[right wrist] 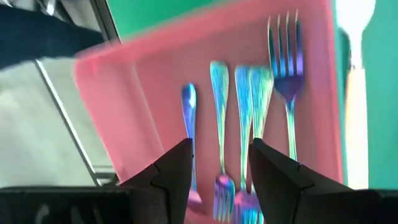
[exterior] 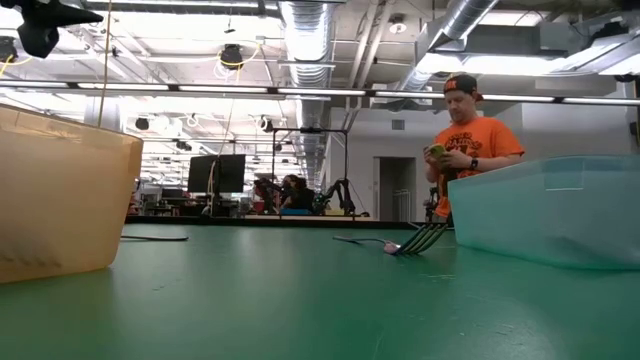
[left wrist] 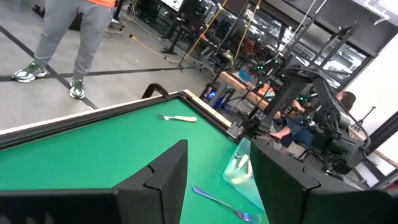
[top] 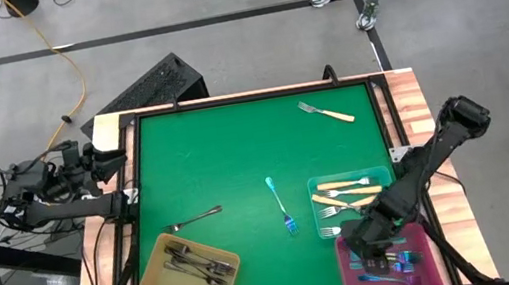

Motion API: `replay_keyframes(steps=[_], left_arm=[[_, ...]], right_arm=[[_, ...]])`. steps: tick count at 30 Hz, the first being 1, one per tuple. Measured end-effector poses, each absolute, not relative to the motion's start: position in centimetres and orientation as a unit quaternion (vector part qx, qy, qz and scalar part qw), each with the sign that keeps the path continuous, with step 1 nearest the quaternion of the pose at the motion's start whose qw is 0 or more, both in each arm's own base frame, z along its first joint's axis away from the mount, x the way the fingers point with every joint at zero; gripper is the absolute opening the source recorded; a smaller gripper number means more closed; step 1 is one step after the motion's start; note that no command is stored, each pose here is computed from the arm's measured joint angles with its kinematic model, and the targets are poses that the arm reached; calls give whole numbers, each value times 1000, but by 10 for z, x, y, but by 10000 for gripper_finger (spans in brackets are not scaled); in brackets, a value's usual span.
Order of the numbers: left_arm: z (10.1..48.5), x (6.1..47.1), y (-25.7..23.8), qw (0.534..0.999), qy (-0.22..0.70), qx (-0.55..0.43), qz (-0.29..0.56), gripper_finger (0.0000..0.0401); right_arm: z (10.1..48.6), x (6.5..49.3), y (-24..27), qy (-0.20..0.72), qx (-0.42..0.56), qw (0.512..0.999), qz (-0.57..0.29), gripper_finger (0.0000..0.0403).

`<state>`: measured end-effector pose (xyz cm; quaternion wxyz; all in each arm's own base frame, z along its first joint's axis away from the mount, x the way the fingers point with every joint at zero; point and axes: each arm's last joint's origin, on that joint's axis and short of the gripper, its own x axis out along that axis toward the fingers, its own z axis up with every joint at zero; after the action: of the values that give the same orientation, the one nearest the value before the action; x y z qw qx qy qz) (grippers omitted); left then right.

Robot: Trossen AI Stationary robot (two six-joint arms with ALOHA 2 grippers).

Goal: Sort silverware by color (type)
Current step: Put the black fork into the orange bin

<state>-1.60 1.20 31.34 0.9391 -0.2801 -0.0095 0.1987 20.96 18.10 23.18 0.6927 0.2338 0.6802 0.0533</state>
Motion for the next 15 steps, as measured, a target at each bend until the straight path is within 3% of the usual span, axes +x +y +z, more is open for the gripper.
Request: replay_keyframes(steps=[9, 15], left_arm=[[313, -16, 12, 935, -11, -294, 199, 158], [313, -16, 12, 930, -14, -310, 196, 158]], right_arm=[[255, 249, 148, 620, 242, 741, 91, 177], [270, 274, 110, 564, 221, 793, 64, 177]])
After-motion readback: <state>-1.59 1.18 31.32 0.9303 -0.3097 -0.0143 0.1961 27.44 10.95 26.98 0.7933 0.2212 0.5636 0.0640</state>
